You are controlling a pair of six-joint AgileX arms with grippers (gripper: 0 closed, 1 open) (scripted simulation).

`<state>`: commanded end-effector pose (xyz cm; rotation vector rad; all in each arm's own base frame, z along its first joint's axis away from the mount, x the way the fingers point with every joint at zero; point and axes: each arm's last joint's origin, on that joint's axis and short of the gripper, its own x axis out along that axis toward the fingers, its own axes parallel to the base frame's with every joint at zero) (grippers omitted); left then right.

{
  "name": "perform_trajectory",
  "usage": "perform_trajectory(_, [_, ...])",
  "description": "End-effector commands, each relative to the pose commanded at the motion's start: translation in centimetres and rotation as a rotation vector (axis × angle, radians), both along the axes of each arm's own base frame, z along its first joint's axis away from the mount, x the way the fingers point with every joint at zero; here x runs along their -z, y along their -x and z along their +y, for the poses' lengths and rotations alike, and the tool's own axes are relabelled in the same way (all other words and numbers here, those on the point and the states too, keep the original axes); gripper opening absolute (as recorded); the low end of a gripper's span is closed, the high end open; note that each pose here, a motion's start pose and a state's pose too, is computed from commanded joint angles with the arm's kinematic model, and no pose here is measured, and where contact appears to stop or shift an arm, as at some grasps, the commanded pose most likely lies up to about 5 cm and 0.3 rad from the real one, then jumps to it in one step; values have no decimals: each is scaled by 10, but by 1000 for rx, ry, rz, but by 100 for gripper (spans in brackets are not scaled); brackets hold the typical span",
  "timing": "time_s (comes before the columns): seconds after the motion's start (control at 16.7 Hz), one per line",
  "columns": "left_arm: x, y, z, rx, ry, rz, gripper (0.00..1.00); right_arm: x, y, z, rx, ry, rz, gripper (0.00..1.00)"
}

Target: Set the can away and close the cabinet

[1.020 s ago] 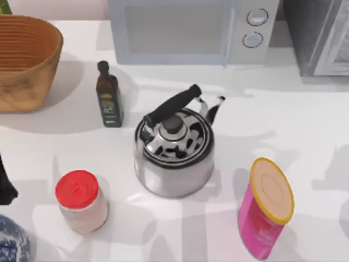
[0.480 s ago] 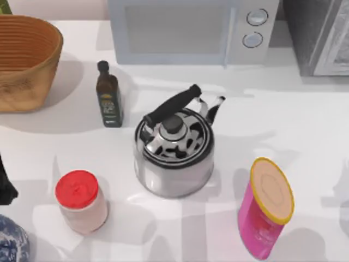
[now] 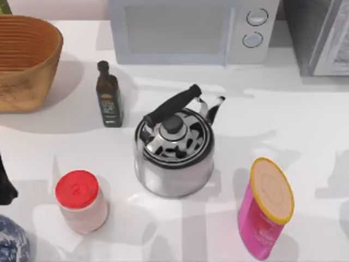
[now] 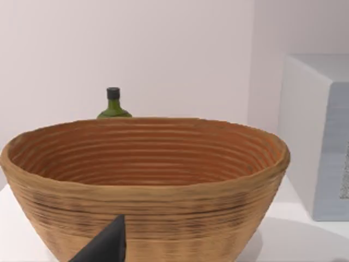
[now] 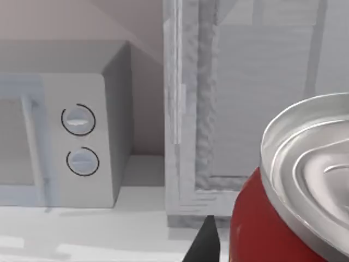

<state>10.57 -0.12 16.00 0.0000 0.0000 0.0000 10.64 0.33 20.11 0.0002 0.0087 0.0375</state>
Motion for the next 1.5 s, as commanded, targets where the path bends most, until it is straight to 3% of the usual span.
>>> perform_trajectory(0.36, [0, 0, 0, 0, 0, 0, 100, -117, -21, 8, -5, 6, 8, 0])
perform_trajectory(0.84, [0, 0, 0, 0, 0, 0, 100, -261, -101, 26, 42, 9, 7, 0])
perform_trajectory(1.14, [0, 0, 0, 0, 0, 0, 100, -303, -140, 40, 41, 1, -8, 0])
perform_trajectory(1.5, [0, 0, 0, 0, 0, 0, 100, -310, -150, 44, 36, -2, -8, 0])
